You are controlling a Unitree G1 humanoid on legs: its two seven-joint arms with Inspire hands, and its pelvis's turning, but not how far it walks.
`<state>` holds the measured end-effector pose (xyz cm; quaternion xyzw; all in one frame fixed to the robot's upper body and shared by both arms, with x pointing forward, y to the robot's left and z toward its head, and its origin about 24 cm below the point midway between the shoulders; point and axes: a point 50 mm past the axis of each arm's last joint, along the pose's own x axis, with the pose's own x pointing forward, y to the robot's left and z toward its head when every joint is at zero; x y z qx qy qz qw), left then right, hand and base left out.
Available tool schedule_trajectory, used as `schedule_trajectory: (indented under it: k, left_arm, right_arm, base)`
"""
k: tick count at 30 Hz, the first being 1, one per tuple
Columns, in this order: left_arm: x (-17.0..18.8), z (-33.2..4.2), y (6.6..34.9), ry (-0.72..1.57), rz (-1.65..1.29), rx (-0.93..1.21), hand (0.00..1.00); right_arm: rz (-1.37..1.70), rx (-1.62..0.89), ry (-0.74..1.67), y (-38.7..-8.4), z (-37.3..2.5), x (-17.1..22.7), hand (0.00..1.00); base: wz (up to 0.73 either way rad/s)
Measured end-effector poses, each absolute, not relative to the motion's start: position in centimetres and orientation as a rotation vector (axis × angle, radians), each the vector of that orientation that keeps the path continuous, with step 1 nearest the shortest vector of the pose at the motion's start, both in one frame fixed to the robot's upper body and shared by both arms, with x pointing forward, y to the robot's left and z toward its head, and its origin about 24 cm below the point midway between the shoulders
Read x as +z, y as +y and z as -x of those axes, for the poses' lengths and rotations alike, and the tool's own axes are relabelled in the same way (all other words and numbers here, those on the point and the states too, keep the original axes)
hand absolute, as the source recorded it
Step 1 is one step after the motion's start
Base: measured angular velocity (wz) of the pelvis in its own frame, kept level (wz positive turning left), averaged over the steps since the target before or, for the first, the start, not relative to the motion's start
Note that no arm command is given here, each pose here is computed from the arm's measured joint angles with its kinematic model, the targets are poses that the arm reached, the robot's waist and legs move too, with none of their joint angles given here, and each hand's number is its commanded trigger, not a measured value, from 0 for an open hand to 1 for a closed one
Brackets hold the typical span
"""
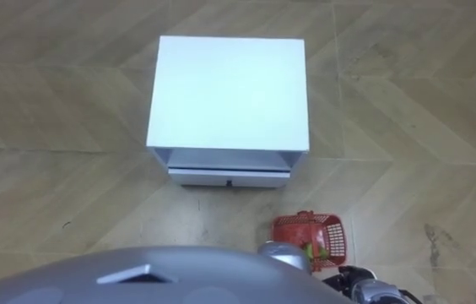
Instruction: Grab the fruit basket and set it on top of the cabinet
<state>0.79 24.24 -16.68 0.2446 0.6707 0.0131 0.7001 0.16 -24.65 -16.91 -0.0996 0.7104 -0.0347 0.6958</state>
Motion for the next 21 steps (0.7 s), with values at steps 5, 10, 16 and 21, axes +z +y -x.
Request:
schedule_trajectory:
  k: [5,10,16,21]
  left_arm:
    - [-16.7,-1.0,24.2,1.486,-0.541,0.029,0.0]
    - [-16.6,-2.4,24.4,1.455,-0.539,0.037,0.0]
    - [-16.1,-5.2,25.8,1.341,-0.509,0.083,0.0]
    - [-16.0,-5.1,26.1,1.339,-0.442,0.159,0.0]
  right_arm:
    - [0.231,-0.085,1.564,-24.8,-0.6,-16.9,0.0]
    - [0.255,-0.091,1.504,-25.0,-3.1,-16.7,0.0]
    - [0.255,-0.108,1.371,-25.1,-6.8,-16.1,0.0]
    - [0.24,-0.161,1.134,-24.8,-13.4,-14.5,0.0]
  base:
    - [0.01]
    - [-0.21]
    - [-0.05]
    - [-0.07]
